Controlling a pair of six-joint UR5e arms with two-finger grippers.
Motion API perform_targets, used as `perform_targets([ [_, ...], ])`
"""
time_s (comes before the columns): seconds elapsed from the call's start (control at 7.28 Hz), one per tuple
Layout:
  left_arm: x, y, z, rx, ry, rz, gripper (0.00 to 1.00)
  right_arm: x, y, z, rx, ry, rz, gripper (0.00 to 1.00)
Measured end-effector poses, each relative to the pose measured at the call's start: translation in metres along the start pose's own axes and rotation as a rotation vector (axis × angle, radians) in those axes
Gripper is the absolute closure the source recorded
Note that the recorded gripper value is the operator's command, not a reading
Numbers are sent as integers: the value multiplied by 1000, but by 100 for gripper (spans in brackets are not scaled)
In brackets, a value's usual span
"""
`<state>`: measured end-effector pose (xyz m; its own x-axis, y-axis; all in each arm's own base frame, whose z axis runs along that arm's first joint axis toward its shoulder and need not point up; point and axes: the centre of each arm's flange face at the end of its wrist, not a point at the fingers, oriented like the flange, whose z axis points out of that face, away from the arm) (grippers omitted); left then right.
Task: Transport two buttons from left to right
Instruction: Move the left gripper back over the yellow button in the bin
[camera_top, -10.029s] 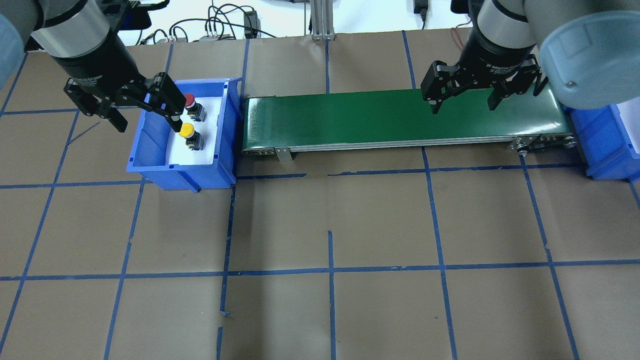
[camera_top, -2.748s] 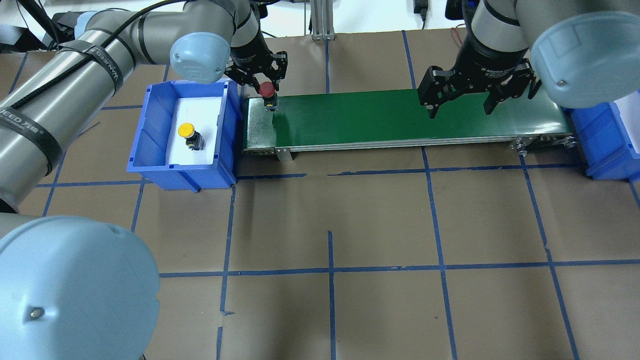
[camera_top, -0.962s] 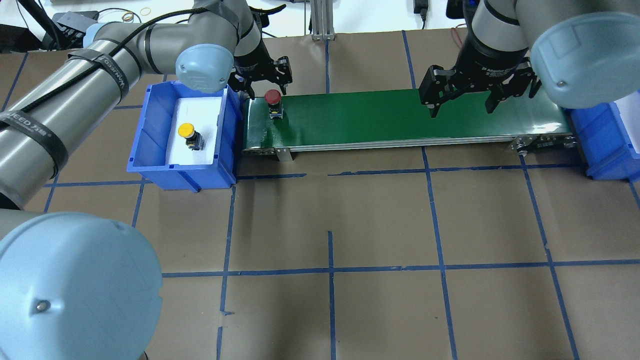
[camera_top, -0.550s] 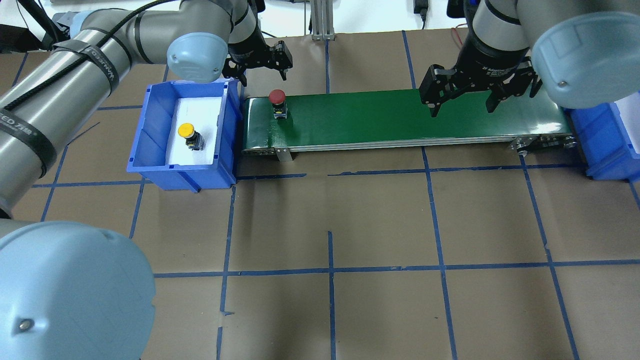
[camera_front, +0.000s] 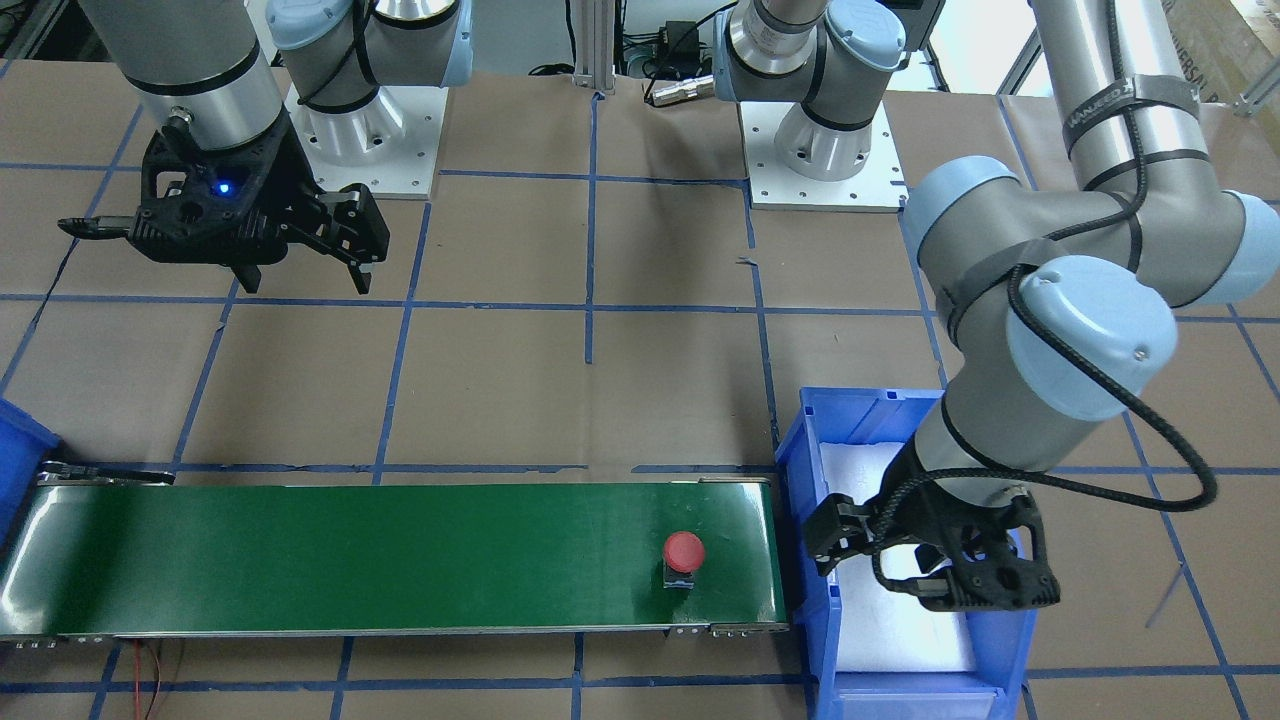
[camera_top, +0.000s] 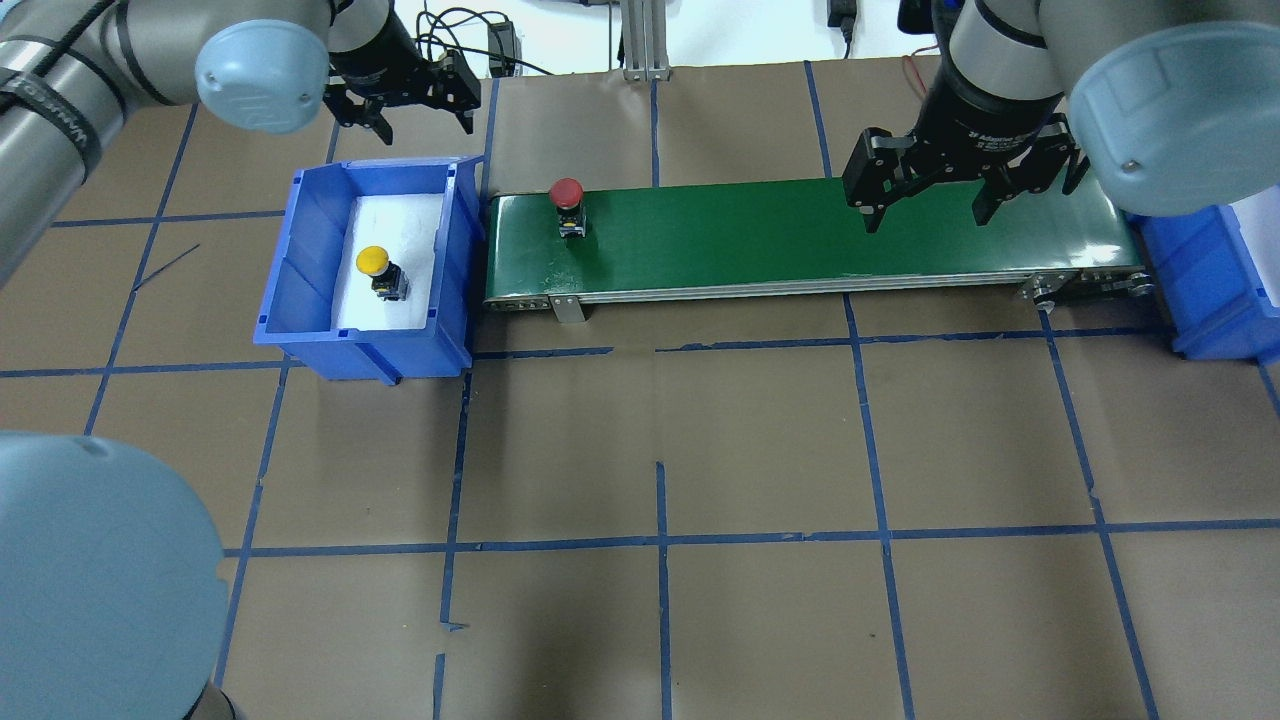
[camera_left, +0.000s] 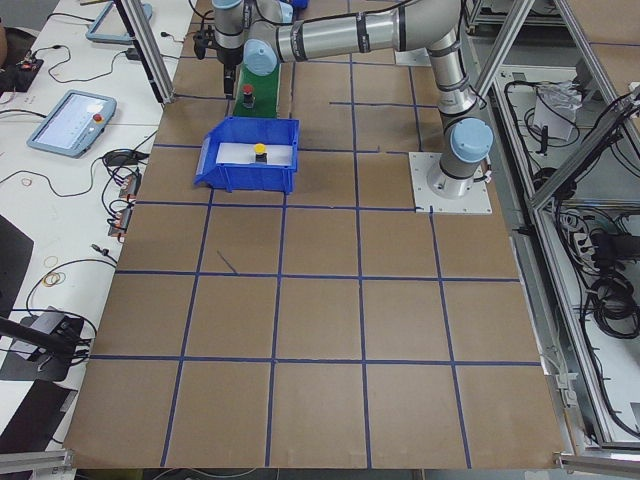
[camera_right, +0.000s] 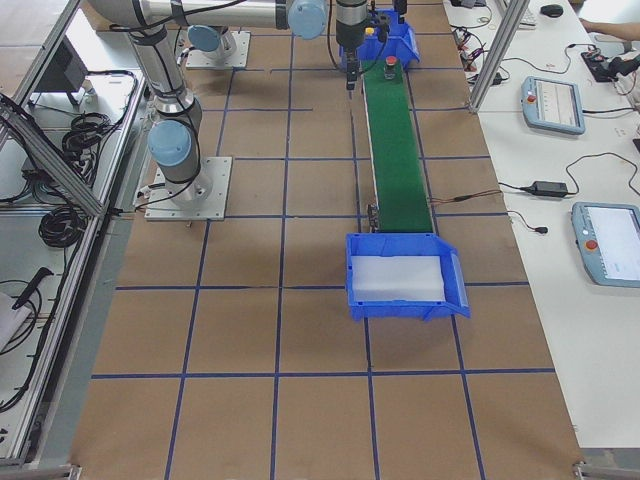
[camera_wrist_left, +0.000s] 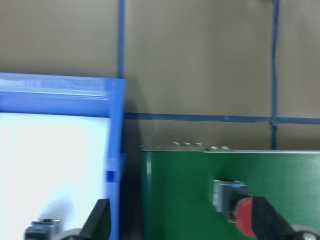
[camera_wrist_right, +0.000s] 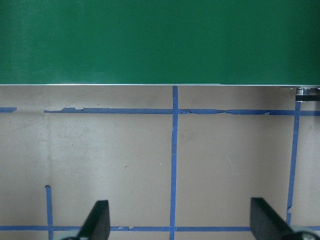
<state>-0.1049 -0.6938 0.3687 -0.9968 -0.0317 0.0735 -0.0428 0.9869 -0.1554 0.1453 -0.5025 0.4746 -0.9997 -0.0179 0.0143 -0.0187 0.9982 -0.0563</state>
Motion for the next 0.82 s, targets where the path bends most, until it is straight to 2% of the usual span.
perform_targets([
  [0.41, -45, 22, 26, -66, -17, 15, 0, -2, 3, 1, 5, -6, 1, 0],
  [0.82, -61, 42, 52, -123, -56, 27, 0, -2, 3, 3, 6, -4, -4, 0],
])
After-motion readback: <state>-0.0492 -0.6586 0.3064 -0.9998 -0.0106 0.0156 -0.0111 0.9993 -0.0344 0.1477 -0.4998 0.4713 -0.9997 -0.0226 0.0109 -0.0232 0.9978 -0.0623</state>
